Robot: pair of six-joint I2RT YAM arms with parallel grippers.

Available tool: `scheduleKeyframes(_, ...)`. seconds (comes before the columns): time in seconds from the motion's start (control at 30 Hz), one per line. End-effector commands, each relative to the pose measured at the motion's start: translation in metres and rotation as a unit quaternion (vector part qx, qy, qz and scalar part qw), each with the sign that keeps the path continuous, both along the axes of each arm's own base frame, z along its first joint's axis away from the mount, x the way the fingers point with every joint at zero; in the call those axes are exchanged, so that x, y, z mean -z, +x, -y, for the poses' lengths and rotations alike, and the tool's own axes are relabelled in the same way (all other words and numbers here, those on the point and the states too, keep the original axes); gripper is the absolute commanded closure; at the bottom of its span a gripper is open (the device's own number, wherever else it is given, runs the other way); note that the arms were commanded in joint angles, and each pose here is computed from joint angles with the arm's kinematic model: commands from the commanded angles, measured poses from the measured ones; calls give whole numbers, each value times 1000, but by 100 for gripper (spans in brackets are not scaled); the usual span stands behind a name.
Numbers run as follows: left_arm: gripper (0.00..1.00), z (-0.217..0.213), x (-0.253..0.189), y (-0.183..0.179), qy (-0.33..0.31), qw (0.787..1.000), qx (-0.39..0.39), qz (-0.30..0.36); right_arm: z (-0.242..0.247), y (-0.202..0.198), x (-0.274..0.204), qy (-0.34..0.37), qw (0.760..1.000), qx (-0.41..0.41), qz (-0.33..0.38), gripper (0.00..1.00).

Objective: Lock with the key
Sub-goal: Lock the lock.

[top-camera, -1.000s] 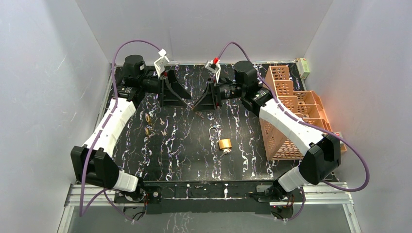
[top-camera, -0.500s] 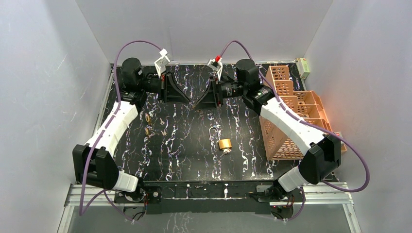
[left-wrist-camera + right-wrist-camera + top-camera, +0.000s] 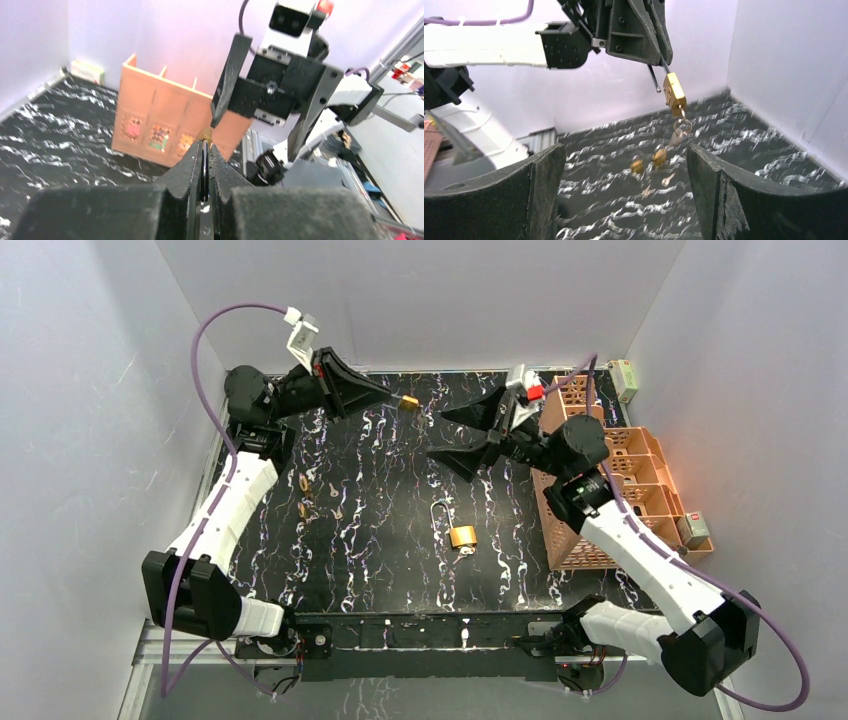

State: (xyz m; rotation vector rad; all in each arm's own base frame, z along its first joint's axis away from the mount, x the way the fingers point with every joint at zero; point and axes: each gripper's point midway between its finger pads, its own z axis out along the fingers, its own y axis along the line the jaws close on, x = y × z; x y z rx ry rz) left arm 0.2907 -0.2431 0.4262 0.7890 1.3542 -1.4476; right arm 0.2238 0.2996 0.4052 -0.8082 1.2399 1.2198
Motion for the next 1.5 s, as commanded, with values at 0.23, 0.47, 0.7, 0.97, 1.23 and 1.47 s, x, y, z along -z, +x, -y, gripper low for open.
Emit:
scheduleKeyframes(0.23,100,-13,-78,-24,-97,989,-39,105,-2,17,-73,171,972,32,160,16)
scheduleKeyframes(0.47,100,-16,-87,-37,-100,987,-37,122,-22,17,-90,187,967,9,173,21)
scheduleKeyframes(0.7,100,-16,-87,-39,-98,987,-35,126,-36,12,-101,188,968,-24,165,39)
scheduleKeyframes(0.97,100,-16,-87,-39,-98,986,-36,130,-48,8,-105,172,973,-56,146,88)
scheduleKeyframes(1.23,22,-16,-82,-66,-55,986,13,157,-20,12,-113,124,985,-100,66,100)
scheduleKeyframes(1.47,18,-21,-72,-81,9,988,63,142,-3,-4,-107,38,982,-185,17,100)
